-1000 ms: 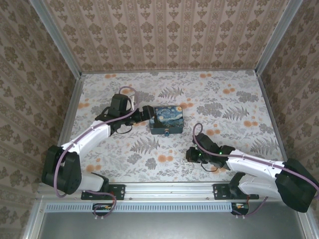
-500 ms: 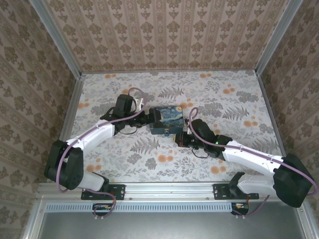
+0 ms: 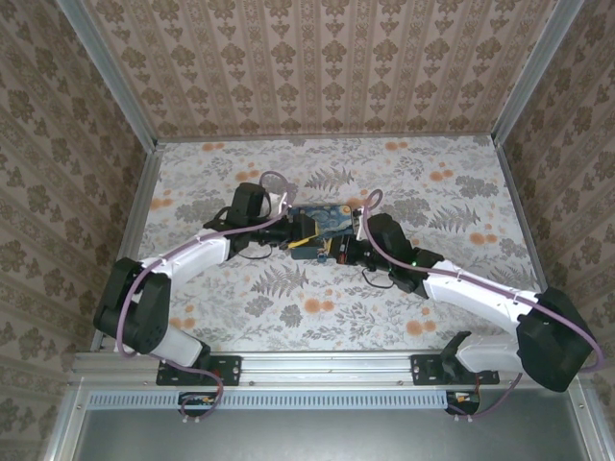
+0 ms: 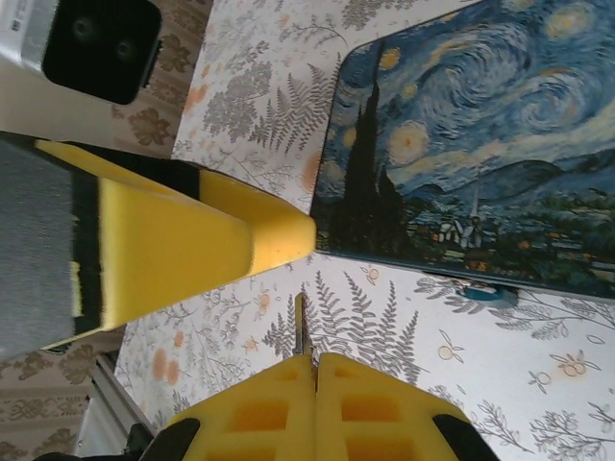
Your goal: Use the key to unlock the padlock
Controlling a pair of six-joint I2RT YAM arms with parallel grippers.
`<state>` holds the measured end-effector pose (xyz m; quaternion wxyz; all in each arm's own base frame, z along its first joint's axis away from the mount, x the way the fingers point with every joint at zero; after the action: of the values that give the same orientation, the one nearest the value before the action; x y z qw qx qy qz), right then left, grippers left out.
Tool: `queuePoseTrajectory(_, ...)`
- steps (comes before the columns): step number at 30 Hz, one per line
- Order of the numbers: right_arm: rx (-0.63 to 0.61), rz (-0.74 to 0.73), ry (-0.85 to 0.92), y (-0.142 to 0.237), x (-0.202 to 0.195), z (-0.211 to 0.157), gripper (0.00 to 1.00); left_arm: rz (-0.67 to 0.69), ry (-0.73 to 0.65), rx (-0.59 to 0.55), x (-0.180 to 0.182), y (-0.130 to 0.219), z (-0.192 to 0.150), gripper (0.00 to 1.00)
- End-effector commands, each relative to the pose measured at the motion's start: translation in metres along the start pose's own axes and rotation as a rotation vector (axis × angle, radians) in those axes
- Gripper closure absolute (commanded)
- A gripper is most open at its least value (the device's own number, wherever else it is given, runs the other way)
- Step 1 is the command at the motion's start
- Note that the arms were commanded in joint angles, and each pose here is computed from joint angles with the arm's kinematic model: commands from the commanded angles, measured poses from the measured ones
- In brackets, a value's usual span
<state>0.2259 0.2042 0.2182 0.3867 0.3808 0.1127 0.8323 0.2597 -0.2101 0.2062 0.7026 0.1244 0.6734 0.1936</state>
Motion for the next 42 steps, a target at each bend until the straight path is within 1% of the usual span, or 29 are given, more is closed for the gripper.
queuePoseTrajectory(1,-0.033,0.055,0.013,-0.002,0.009,0.013,1.0,-0.06,-0.031,0.001,-0.017,-0.002,0.006,0.35)
queuePoseTrajectory(7,-0.038,0.073,0.005,-0.004,0.011,0.014,1.0,-0.075,-0.031,0.003,-0.021,-0.007,0.005,0.36)
queuePoseTrajectory(15,-0.042,0.081,0.002,-0.002,0.012,0.014,1.0,-0.067,-0.027,0.008,-0.02,-0.014,0.001,0.44)
queuePoseTrajectory(21,-0.044,0.08,0.002,-0.001,0.011,0.014,1.0,-0.069,-0.033,0.014,-0.023,-0.019,0.0,0.51)
queuePoseTrajectory(24,-0.046,0.082,0.004,0.0,0.012,0.014,1.0,-0.068,-0.035,0.014,-0.025,-0.02,0.0,0.56)
queuePoseTrajectory(27,-0.046,0.076,0.004,0.001,0.011,0.013,1.0,-0.067,-0.036,0.013,-0.026,-0.021,-0.001,0.58)
queuePoseTrajectory(34,-0.047,0.071,0.003,0.001,0.009,0.012,1.0,-0.059,-0.03,0.01,-0.024,-0.022,-0.003,0.68)
queuePoseTrajectory(38,-0.051,0.069,0.0,0.002,0.008,0.013,1.0,-0.058,-0.032,0.01,-0.025,-0.023,-0.003,0.77)
queuePoseTrajectory(40,-0.053,0.068,0.001,0.002,0.008,0.013,1.0,-0.058,-0.031,0.01,-0.025,-0.023,-0.003,0.8)
queuePoseTrajectory(42,-0.053,0.069,-0.003,0.001,0.008,0.014,1.0,-0.059,-0.033,0.011,-0.026,-0.024,-0.004,0.85)
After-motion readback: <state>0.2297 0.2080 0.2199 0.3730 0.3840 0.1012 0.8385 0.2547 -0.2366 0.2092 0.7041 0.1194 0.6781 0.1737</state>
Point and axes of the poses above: each hand's point on the last joint's axis, 136 mm out from that joint toward the fingers, its own y axis back along the fingers, its own x axis along the line the jaws close on, z = x × y, the point moved 10 cm from there along y, back along the fingers, and after that the axes turned 14 degrees about y, right-handed, at the moved point
